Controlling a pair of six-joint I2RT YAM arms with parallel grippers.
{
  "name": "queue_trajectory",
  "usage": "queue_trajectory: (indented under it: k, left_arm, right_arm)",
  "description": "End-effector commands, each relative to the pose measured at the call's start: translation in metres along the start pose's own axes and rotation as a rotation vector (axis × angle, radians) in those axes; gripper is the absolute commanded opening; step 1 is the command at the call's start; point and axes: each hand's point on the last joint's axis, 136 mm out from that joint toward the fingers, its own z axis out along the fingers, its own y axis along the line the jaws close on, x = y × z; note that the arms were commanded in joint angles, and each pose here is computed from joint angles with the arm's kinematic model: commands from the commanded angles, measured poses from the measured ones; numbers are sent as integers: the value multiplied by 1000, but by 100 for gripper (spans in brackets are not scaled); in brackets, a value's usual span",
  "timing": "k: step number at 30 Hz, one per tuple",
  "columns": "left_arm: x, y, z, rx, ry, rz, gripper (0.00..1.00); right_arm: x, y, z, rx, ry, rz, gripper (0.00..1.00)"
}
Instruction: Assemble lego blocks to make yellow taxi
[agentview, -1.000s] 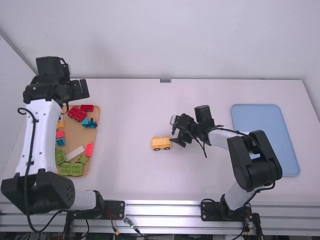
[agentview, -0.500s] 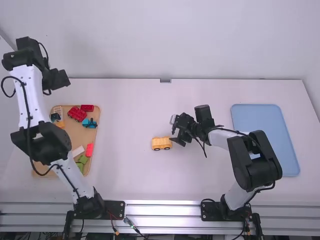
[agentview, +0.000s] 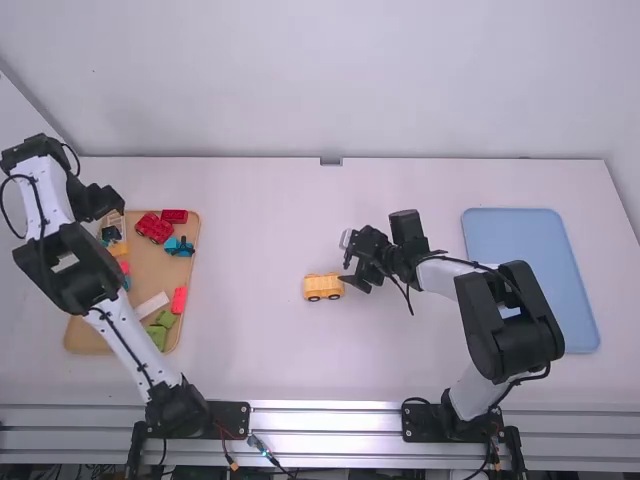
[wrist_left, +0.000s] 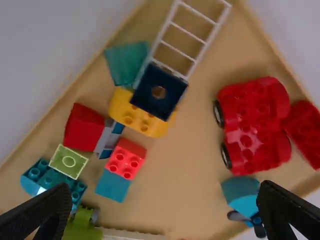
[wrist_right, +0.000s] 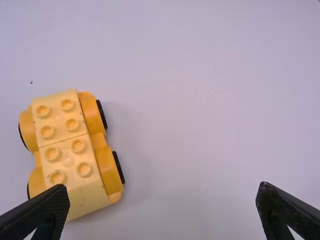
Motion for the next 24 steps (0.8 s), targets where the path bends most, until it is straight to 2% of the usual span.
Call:
queue_trajectory:
  k: [1,10,19,23,24]
  left_arm:
    - [4,3,4,-35,7,-65,99]
    - [13,30,4,-174,3,-422,99]
    - [27,33,21,-202,51,-485,99]
    - [30,35,32,-215,61,-486,86]
    - [29,35,36,-211,53,-487,73]
  right_arm:
    - [-10,-4,-4,13,-17,-15,99]
    - [-10,-4,-4,16,-19,-17,99]
    - [-10,-4,-4,16,-19,-17,99]
    - [-10,-4,-4,16,-18,-17,99]
    - [-10,-4,-4,15,-19,-17,99]
